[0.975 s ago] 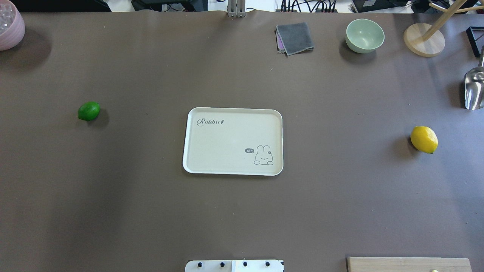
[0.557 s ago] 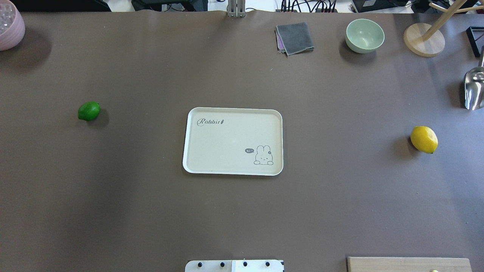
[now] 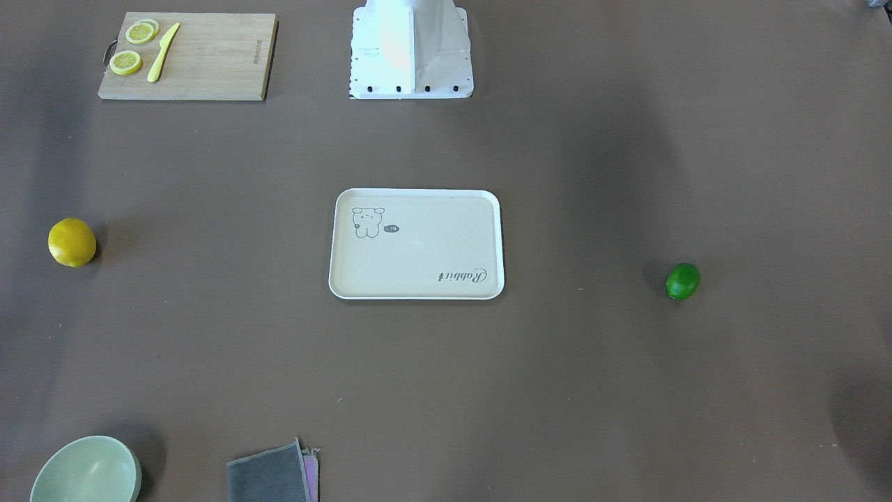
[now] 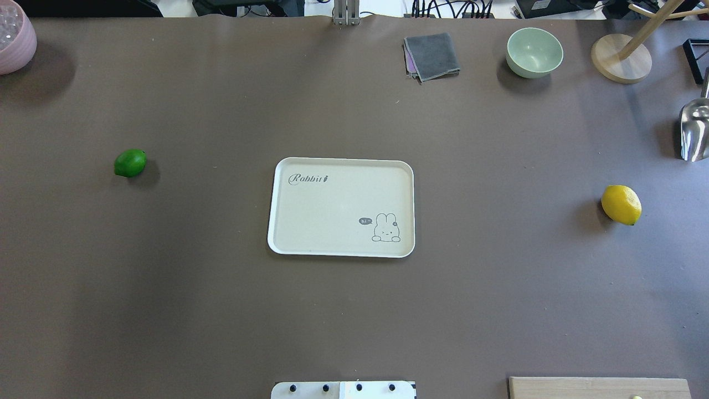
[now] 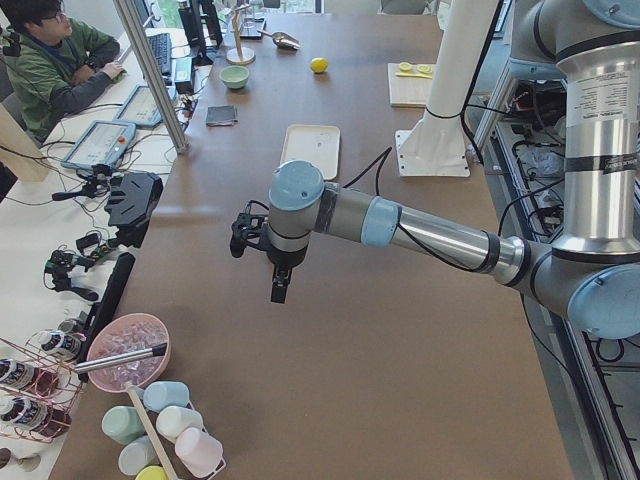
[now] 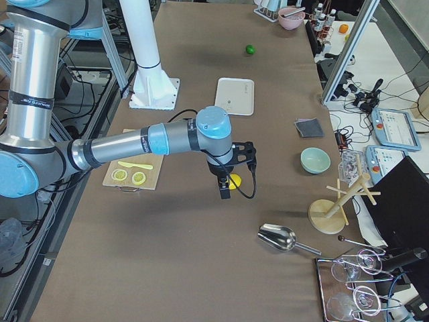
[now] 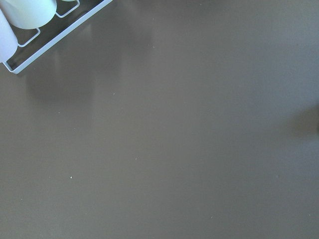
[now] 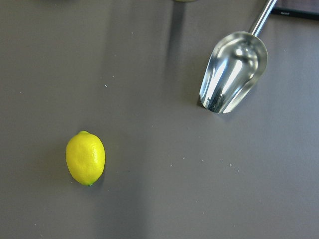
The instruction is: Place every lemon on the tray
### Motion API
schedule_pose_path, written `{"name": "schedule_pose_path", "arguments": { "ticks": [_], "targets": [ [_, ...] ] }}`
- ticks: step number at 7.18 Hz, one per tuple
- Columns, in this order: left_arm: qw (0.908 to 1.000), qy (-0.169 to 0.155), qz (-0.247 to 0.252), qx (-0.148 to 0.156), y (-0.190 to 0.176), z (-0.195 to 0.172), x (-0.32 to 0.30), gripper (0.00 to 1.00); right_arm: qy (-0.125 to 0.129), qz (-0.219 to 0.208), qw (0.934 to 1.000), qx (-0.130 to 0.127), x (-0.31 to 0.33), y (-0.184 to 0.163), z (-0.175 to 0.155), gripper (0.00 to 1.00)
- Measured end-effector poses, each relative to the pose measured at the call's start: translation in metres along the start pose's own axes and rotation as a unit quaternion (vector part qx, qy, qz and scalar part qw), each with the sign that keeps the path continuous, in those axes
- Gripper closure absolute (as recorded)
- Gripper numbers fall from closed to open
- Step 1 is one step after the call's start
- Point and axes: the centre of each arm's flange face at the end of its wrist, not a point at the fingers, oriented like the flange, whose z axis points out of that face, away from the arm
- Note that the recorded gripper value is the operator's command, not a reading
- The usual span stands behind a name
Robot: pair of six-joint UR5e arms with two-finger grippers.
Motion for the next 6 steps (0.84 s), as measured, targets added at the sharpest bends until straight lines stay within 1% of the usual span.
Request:
{"name": "schedule_pose_path", "arguments": {
  "ticks": [1, 2, 3, 5, 6],
  "targets": [
    [0.9994, 0.002, 0.024, 0.024, -0.005, 0.000, 0.000, 0.02, 0.000, -0.019, 0.9996, 0.021, -0.006, -0.005, -0.006, 0.00],
    [0.9982, 0.004, 0.042, 0.041, -0.012, 0.008, -0.007, 0.02, -0.003, -0.024, 0.9991, 0.036, -0.007, -0.008, -0.007, 0.00],
    [0.9972, 0.010, 0.054, 0.051, -0.018, 0.017, -0.015, 0.02, -0.011, -0.014, 0.9988, 0.046, -0.007, -0.011, -0.007, 0.00],
    [0.9932, 0.020, 0.085, 0.077, -0.023, 0.023, -0.018, 0.02, -0.016, -0.016, 0.9970, 0.074, -0.002, -0.014, -0.002, 0.00],
    [0.9903, 0.022, 0.101, 0.092, -0.023, 0.023, -0.018, 0.02, -0.019, -0.010, 0.9961, 0.086, -0.004, -0.018, 0.000, 0.00]
  ]
}}
